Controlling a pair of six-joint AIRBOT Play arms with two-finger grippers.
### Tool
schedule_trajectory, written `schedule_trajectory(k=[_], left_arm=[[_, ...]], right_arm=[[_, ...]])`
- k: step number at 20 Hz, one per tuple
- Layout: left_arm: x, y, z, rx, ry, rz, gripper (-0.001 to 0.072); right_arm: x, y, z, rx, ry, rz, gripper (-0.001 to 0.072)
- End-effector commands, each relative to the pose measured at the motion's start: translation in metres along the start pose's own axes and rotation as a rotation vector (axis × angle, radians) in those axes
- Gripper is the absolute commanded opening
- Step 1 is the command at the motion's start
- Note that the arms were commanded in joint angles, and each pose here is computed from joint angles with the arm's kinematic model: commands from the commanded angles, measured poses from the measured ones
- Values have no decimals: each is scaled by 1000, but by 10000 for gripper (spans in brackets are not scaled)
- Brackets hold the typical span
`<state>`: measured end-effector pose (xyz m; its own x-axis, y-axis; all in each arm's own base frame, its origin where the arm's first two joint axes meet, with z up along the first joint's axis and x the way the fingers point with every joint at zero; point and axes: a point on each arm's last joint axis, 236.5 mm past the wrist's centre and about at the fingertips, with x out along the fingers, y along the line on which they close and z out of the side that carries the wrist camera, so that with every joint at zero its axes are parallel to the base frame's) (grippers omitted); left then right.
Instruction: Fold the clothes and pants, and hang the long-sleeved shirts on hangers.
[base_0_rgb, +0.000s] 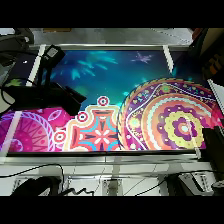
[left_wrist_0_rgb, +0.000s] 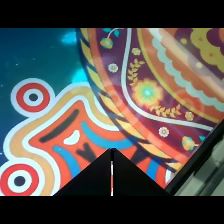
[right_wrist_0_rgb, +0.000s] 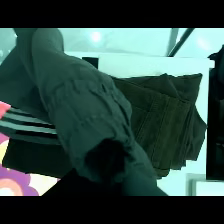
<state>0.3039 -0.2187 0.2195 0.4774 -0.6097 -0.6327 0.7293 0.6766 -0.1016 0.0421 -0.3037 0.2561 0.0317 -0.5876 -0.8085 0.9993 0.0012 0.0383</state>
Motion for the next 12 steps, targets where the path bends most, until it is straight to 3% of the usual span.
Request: schedule_trajectory(k=[1,8,12], left_arm=[[0,0,0,0,-1,2,6],[0,2,5,0,-21,10,7],[0,5,11,0,-45,20,7]], right_arm=[[-4,-7,7,42,-40,-7,111],[-6,16,-20,31,78,90,147],[-13,30,-53,233,232,124,143]])
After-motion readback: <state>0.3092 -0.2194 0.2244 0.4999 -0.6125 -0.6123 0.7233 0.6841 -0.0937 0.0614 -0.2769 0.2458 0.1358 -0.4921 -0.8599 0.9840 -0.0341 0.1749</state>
